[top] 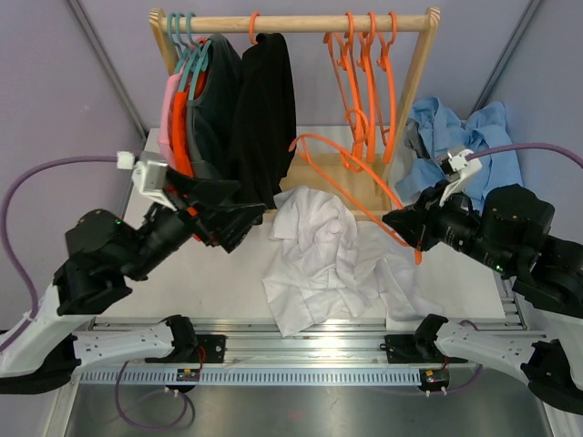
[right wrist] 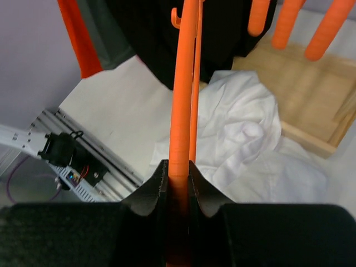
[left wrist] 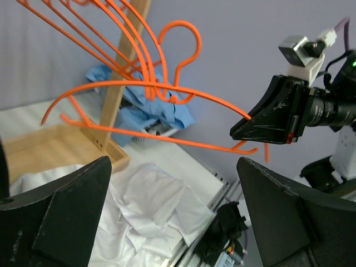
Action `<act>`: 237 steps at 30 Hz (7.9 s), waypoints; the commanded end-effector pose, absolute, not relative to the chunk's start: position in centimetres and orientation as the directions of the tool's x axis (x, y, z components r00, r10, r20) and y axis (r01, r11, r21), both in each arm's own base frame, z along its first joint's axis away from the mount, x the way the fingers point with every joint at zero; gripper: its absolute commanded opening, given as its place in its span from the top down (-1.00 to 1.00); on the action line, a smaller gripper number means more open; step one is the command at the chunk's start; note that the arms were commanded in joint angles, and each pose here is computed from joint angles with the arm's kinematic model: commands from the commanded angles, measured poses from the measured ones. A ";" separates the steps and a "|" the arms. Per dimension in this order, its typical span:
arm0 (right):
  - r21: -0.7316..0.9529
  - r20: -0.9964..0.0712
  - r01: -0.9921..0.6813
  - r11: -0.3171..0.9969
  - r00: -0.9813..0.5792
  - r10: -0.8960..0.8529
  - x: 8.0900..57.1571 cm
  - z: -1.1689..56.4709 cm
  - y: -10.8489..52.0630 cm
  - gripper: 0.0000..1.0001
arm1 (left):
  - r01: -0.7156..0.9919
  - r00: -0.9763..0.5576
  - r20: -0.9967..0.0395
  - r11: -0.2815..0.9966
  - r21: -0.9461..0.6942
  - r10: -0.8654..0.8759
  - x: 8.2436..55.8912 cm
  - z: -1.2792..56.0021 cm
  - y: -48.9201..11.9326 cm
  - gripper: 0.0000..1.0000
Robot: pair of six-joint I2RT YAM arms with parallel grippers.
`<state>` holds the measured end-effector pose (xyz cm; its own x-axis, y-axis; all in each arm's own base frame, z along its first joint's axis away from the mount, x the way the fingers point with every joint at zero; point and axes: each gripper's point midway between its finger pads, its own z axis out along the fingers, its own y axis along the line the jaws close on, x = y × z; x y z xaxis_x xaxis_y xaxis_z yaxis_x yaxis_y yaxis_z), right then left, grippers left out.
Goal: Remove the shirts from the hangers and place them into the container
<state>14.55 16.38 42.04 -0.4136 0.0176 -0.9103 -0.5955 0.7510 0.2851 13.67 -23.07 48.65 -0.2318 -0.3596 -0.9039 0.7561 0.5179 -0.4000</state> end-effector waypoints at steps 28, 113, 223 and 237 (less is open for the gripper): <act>0.043 -0.999 -0.219 0.975 -0.003 0.044 34.8 52.3 24.0 1.00 | 0.606 -0.327 -0.869 0.623 -0.494 -0.372 14.8 39.7 -20.7 -0.98; 0.340 -0.608 -0.139 0.930 -0.787 0.105 31.9 4.1 33.1 -0.99 | 0.551 -0.339 -0.876 0.683 -0.480 -0.343 15.4 37.6 -19.7 -0.98; 0.541 -0.065 -0.595 0.595 0.675 0.735 51.0 63.9 -23.2 1.00 | 0.534 -0.357 -0.876 0.699 -0.476 -0.324 15.8 38.6 -20.5 -0.98; 0.713 -0.700 0.227 0.664 0.279 0.657 64.2 33.4 -23.2 1.00 | 0.545 -0.369 -0.867 0.679 -0.493 -0.333 15.6 37.4 -21.1 -0.98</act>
